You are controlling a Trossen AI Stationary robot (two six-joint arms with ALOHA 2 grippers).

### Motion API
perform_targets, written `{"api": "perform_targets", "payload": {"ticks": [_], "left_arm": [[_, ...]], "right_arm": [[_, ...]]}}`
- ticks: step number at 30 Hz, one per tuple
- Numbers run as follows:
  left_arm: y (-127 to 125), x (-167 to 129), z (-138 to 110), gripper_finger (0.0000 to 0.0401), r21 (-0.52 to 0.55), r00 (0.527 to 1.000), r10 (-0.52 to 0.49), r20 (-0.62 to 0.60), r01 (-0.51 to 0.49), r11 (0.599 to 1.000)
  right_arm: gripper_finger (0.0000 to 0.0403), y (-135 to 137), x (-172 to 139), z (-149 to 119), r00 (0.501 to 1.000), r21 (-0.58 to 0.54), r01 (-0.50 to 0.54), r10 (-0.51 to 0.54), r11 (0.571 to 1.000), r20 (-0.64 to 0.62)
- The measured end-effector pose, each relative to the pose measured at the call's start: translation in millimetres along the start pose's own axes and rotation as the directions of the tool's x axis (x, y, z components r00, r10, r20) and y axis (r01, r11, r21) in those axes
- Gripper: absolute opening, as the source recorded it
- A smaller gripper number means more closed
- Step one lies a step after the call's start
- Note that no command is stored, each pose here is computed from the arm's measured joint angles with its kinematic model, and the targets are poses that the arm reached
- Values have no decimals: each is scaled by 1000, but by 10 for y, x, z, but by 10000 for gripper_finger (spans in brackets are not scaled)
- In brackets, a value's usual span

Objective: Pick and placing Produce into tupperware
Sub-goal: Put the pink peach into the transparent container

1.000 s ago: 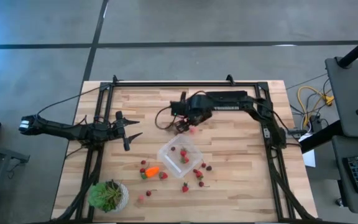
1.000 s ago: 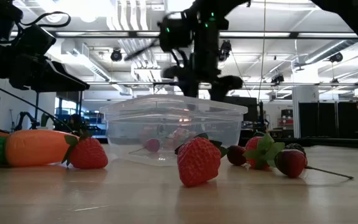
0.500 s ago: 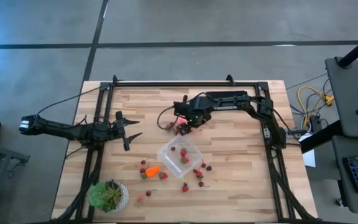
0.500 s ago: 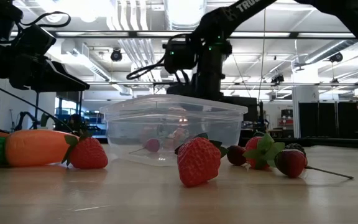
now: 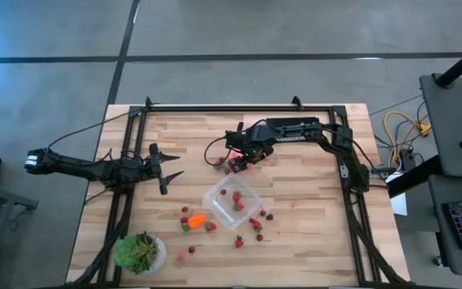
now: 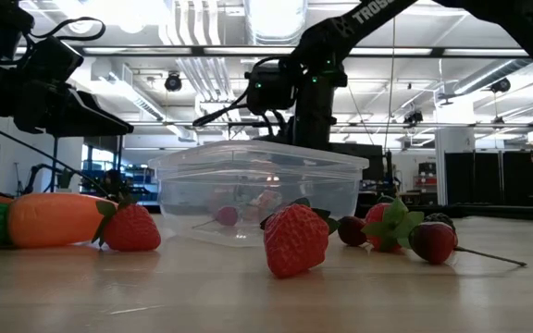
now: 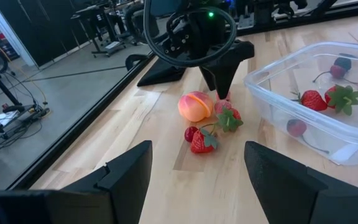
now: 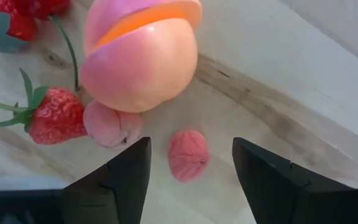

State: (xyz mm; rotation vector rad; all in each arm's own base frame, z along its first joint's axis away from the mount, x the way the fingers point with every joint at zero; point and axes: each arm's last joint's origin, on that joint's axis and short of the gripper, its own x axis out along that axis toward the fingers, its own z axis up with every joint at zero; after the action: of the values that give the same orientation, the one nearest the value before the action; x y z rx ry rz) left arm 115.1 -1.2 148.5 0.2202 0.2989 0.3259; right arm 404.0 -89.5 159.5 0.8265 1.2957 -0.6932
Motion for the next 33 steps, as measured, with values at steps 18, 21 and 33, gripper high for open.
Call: {"api": "perform_targets", "payload": {"ticks": [18, 21, 33], "left_arm": [[0, 0, 0, 242, 0, 1000, -1, 0, 1, 1000], [-1, 0, -1, 242, 1, 1000, -1, -1, 1, 1000], [0, 0, 0, 242, 0, 1000, 0, 0, 0, 1000]], "right_arm": [[153, -3, 137, -9, 999, 9, 25, -25, 1000, -31], [123, -3, 138, -17, 999, 6, 30, -30, 1000, -33], [74, 11, 54, -45, 998, 3, -7, 7, 1000, -63]]}}
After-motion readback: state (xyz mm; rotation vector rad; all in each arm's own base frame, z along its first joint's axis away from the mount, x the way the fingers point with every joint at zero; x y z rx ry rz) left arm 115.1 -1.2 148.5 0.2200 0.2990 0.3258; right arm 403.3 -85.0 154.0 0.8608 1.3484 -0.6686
